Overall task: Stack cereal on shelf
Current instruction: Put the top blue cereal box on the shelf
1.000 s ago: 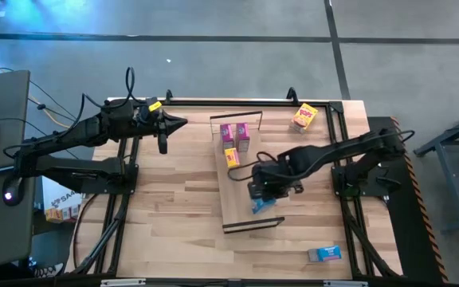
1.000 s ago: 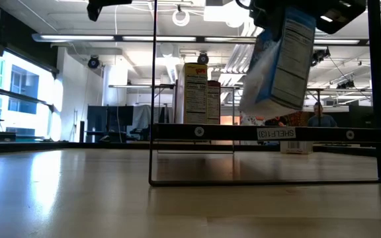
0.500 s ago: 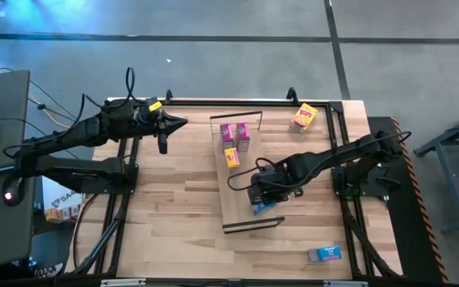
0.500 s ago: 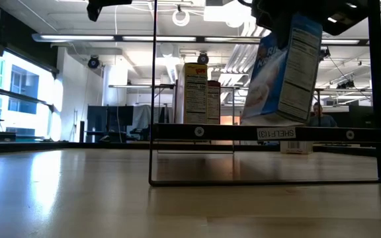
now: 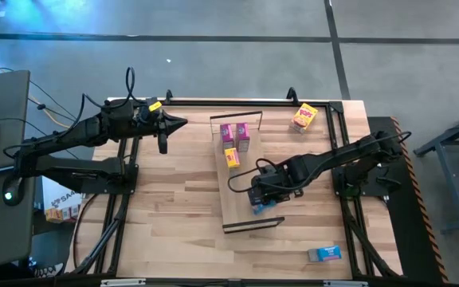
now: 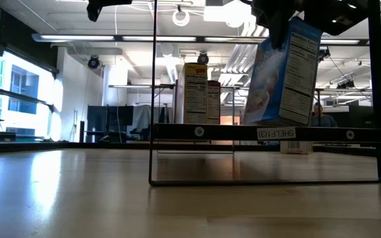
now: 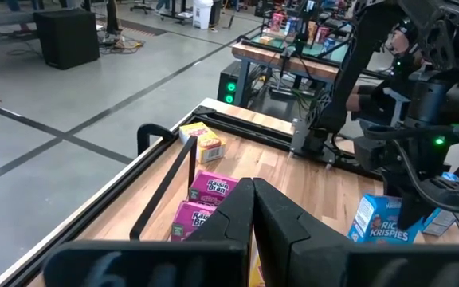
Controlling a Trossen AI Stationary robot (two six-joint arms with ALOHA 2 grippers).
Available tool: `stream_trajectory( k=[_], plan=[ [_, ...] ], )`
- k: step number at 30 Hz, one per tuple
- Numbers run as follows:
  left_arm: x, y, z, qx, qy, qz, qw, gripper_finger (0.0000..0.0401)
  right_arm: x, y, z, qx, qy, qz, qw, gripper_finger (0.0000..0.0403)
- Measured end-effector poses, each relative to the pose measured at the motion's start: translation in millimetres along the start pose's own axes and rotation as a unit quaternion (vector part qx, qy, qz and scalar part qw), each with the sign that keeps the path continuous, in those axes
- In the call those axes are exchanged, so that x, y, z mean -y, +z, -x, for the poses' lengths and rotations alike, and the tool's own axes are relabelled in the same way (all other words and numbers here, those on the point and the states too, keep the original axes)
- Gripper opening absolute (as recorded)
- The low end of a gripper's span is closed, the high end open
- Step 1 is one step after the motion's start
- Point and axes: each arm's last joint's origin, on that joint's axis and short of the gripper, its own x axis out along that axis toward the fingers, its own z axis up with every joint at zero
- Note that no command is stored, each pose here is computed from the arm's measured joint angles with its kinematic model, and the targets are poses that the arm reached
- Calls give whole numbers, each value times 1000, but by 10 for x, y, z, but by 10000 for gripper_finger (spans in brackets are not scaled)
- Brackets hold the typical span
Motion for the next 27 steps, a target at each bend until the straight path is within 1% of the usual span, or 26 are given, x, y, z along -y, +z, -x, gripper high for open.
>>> stream_trajectory(
  k=[4, 11, 18, 22, 27],
  plan=[
    [0, 0, -1, 0, 0, 5, 1000, 0, -6, -4, 0, -6, 3, 5, 1000, 168],
    [0, 0, 0, 0, 0, 5, 1000, 0, -39, -9, 1, -21, 20, 10, 1000, 170],
    [0, -2, 0, -1, 0, 17, 1000, 0, -37, -12, 1, -24, 19, 19, 999, 174],
    [-5, -34, 0, -18, 2, 17, 1000, 0, -37, -9, 2, -24, 19, 22, 999, 191],
    [-8, -55, 1, -29, 4, 16, 999, 0, -37, -9, 2, -24, 19, 24, 999, 223]
  ],
)
